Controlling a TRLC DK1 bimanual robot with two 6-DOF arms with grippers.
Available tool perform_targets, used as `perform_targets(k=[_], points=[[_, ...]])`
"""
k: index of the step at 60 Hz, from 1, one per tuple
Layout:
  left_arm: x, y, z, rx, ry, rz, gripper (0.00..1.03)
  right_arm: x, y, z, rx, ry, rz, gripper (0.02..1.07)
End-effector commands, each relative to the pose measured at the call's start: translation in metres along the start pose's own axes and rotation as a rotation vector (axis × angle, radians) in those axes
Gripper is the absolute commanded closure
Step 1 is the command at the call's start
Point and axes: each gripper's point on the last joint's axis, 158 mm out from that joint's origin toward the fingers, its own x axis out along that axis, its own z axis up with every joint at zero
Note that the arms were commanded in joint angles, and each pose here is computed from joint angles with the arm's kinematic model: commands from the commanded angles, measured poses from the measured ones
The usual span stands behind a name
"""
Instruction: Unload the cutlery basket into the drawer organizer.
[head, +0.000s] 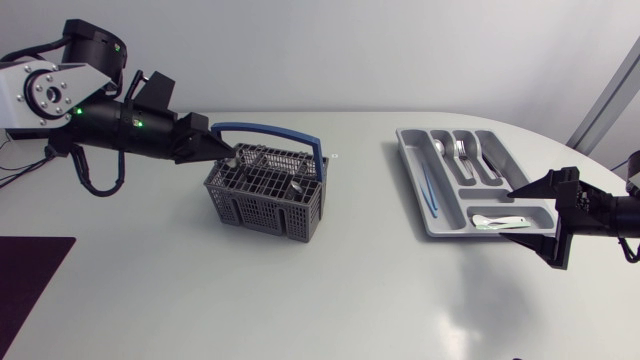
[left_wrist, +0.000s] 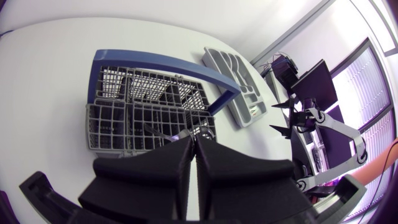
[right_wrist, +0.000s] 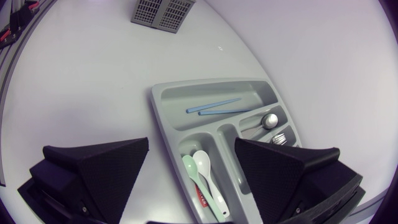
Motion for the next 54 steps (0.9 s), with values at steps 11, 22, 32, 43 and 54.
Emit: perform_targets(k=[11, 22, 32, 43, 54], points=[[-0.031, -0.008, 0.031, -0.054, -0.031, -0.055, 1.0, -0.002, 0.008, 0.014, -0.013, -0.004, 0.002, 0.07], [-0.045, -0.011, 0.039, -0.049, -0.021, -0.06, 1.0, -0.007, 0.01, 0.022, -0.025, 0.002, -0.008, 0.07], [-0.073, -0.047, 0.044, 0.118, -0.028, -0.07, 1.0, -0.014, 0.011, 0.033, -0.026, -0.002, -0.005, 0.07], [-0.073, -0.098, 0.028, 0.401, 0.039, -0.129, 1.0, -0.03, 0.011, 0.057, 0.009, -0.045, 0.037, 0.07], [-0.047, -0.126, 0.003, 0.642, 0.149, -0.2, 1.0, -0.041, 0.026, 0.088, 0.043, -0.111, 0.164, 0.07]])
